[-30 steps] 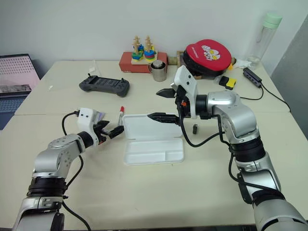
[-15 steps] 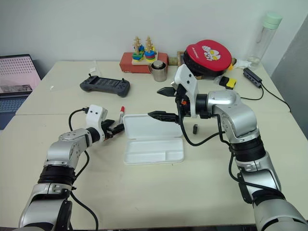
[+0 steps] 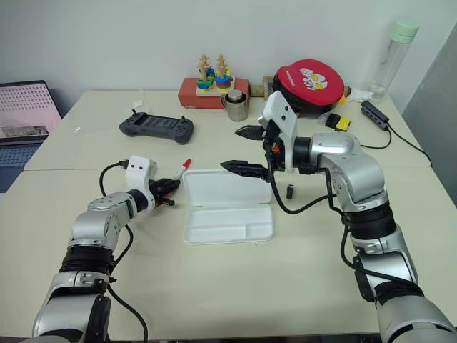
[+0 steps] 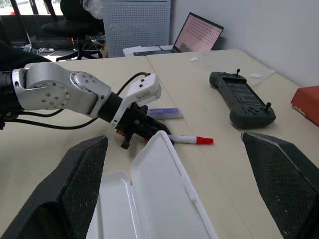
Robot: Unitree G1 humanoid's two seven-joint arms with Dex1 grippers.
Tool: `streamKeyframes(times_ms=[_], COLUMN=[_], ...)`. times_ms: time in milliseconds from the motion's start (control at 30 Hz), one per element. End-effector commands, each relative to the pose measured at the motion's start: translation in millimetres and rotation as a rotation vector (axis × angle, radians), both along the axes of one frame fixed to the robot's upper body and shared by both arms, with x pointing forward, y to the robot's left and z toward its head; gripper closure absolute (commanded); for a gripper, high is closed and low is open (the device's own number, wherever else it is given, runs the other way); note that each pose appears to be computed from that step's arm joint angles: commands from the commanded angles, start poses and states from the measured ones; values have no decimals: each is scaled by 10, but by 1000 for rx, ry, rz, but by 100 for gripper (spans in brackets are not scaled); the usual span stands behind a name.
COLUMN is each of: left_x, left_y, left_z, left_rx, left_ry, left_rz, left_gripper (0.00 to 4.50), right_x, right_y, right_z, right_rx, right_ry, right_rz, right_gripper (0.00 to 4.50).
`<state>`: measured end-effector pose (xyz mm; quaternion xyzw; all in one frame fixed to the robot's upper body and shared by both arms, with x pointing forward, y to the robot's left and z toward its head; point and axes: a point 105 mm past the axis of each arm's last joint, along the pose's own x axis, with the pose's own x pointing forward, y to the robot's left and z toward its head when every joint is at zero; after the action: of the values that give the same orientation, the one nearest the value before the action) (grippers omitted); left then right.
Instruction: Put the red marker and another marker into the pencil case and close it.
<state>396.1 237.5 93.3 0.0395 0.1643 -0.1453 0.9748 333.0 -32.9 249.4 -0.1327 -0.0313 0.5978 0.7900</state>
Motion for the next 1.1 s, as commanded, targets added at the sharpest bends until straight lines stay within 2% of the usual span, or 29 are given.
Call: streamKeyframes(times_ms=[33,133,200,300,367,467,533,600,667,733,900,1100], left_x=[79,141,81,-188,-416,-739,-864,-933,-933,-914,-860,-811], left_y=[184,260,81,-342,-648,-1005,-1093,-1130,-1096,-1088,-1105,-1188], left_z=[98,508,955,1371,1451,1279,1176,955,731,605,429,359], left_rx=[61,35,-3,-21,21,150,182,290,410,455,525,545], left_ry=[-66,-233,-402,-538,-546,-440,-374,-285,-210,-179,-154,-155], left_rz=[99,108,-35,-335,-547,-818,-908,-986,-1023,-1041,-1076,-1096], left_gripper=[407,407,407,407,407,407,407,407,407,407,407,407], right_x=[-38,-36,-65,-120,-147,-219,-241,-253,-268,-289,-341,-430], right_y=[-22,-60,-111,-198,-261,-347,-373,-405,-424,-422,-408,-386], right_z=[244,299,355,424,449,419,402,363,318,262,82,-103], right_rx=[50,66,81,93,90,55,41,17,-6,-26,-91,-151], right_ry=[-71,-86,-93,-102,-106,-105,-104,-100,-96,-90,-64,-24], right_rz=[7,-2,8,26,32,51,55,48,41,40,44,61], right_gripper=[0,0,0,0,0,0,0,0,0,0,0,0])
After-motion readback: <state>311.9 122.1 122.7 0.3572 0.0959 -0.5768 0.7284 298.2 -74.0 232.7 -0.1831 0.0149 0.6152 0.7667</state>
